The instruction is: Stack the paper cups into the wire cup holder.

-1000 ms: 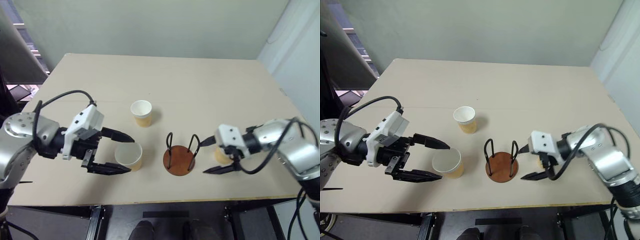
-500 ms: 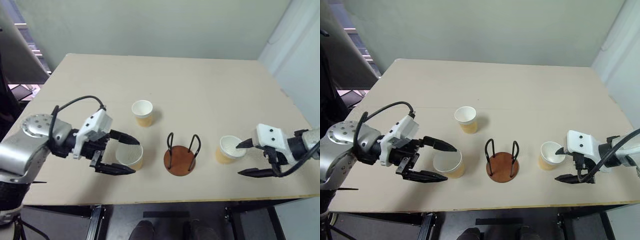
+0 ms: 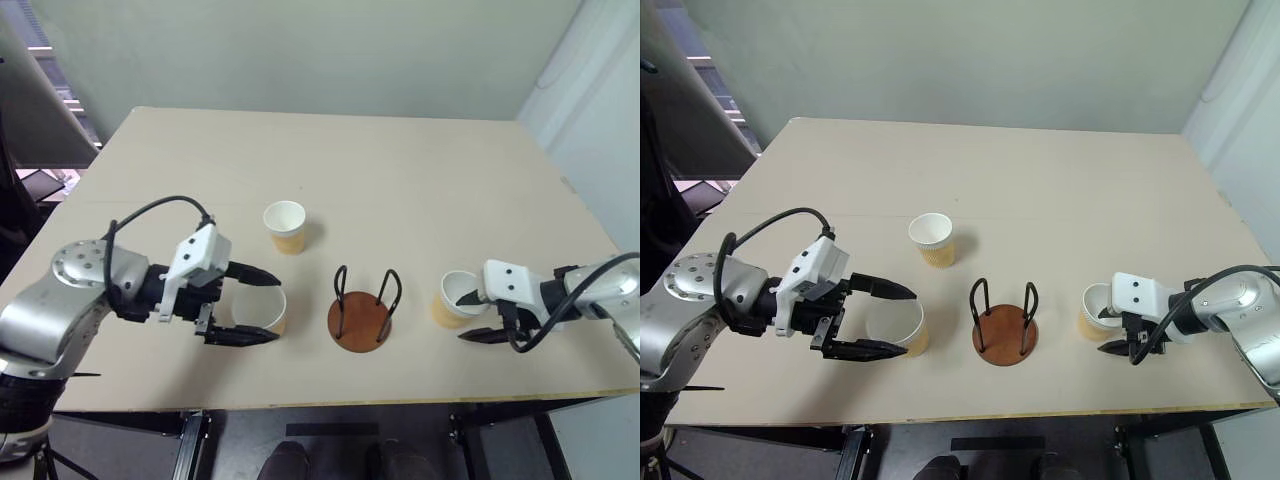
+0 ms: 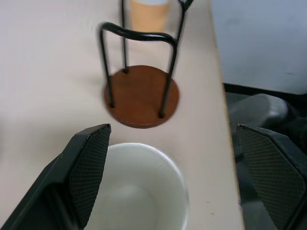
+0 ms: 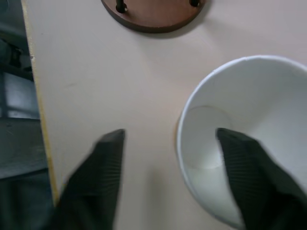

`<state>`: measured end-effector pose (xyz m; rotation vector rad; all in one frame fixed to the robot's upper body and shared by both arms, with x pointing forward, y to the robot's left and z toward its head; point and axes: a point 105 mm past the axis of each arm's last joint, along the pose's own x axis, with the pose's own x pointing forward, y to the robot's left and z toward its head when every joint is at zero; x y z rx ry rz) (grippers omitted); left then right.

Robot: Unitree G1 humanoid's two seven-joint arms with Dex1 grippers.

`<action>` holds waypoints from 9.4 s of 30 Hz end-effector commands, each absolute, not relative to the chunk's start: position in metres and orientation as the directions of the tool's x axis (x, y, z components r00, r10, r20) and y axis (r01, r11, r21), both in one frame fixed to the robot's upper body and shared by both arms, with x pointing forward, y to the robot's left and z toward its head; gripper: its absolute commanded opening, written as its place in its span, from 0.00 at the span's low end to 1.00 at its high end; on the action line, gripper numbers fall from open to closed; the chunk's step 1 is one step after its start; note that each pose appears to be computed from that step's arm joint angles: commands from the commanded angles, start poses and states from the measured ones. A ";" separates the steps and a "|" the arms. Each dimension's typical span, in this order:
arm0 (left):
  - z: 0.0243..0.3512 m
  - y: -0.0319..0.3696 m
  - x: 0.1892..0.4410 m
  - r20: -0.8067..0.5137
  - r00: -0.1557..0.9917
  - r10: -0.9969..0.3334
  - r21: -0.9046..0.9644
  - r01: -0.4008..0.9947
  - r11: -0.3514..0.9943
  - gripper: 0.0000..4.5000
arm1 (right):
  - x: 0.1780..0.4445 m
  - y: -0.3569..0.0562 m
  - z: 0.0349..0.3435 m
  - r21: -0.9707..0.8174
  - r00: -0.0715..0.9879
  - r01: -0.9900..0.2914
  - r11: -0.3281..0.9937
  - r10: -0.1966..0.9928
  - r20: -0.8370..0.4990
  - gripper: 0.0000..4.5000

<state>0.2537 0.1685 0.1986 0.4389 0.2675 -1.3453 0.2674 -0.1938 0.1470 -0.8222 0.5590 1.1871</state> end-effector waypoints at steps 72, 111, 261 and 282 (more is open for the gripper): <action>0.189 0.196 0.282 -0.515 0.398 -0.759 0.235 0.917 0.321 1.00 | 0.201 -0.186 0.251 -0.239 0.427 -0.875 0.422 0.904 0.031 0.91; 0.278 0.162 0.305 -0.397 0.228 -0.889 0.410 0.911 0.050 0.01 | 0.167 -0.154 0.277 -0.209 0.333 -0.919 0.335 0.942 0.044 0.92; 0.300 0.006 0.300 -0.539 -0.338 -0.771 0.430 0.677 -0.597 0.01 | 0.153 -0.162 0.252 -0.239 0.515 -0.845 0.479 0.849 -0.120 0.92; 0.285 0.004 0.299 -0.638 -0.329 -0.696 0.412 0.618 -0.670 0.01 | 0.149 -0.162 0.250 -0.247 0.554 -0.820 0.517 0.824 -0.116 0.92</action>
